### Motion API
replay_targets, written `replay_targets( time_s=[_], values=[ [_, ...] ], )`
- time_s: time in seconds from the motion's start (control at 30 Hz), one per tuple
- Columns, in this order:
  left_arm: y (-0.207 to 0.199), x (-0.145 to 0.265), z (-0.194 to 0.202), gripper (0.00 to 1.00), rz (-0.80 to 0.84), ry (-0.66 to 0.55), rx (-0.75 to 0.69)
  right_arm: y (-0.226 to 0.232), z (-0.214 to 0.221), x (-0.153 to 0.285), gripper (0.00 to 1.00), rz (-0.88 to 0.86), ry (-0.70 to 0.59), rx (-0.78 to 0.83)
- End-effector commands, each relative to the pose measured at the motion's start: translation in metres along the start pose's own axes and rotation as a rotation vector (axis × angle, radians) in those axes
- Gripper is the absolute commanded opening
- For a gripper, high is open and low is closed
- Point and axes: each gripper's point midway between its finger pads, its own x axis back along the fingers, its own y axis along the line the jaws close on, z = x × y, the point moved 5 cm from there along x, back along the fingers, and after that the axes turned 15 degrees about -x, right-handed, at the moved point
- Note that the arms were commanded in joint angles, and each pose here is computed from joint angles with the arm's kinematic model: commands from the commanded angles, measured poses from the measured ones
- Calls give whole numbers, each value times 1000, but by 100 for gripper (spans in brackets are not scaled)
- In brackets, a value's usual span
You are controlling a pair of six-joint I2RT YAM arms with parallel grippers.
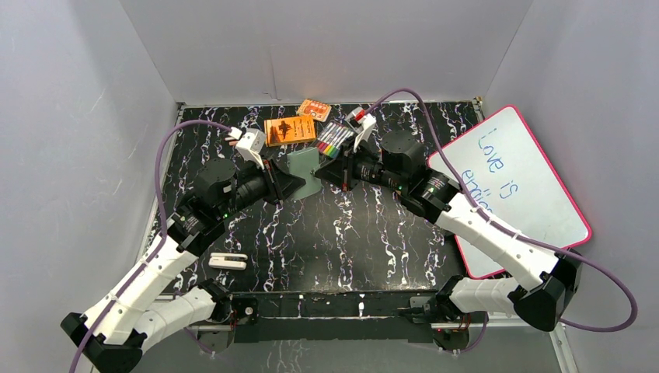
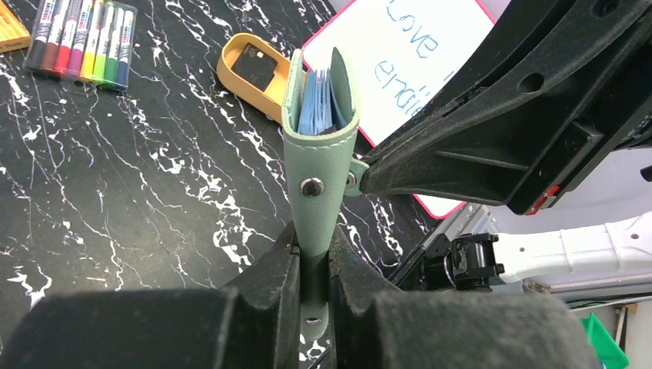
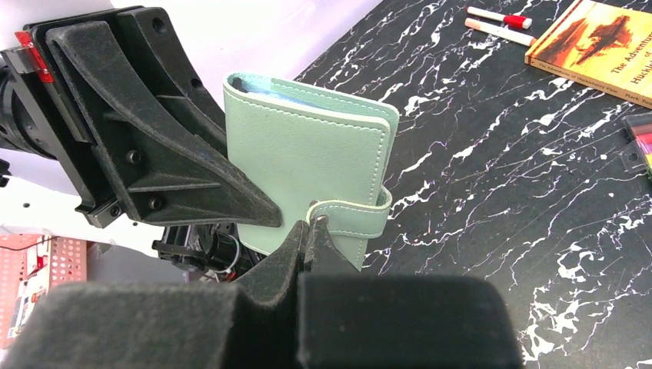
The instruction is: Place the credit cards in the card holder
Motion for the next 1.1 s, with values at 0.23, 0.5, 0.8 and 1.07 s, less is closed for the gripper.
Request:
replay_targets(
  time_s=[0.23, 0.5, 0.8, 1.07],
  values=[
    [-5, 7, -24, 0, -3, -50, -41, 5, -15, -5, 0, -2, -58, 11],
    [-4, 7, -22, 0, -2, -42, -46, 9, -16, -8, 0, -30, -64, 4],
    [-4, 7, -21, 0, -4, -37, -49, 13, -15, -9, 0, -65, -54, 3],
    [-2, 7, -21, 0, -16, -39, -51, 14, -13, -7, 0, -77, -45, -1]
  ],
)
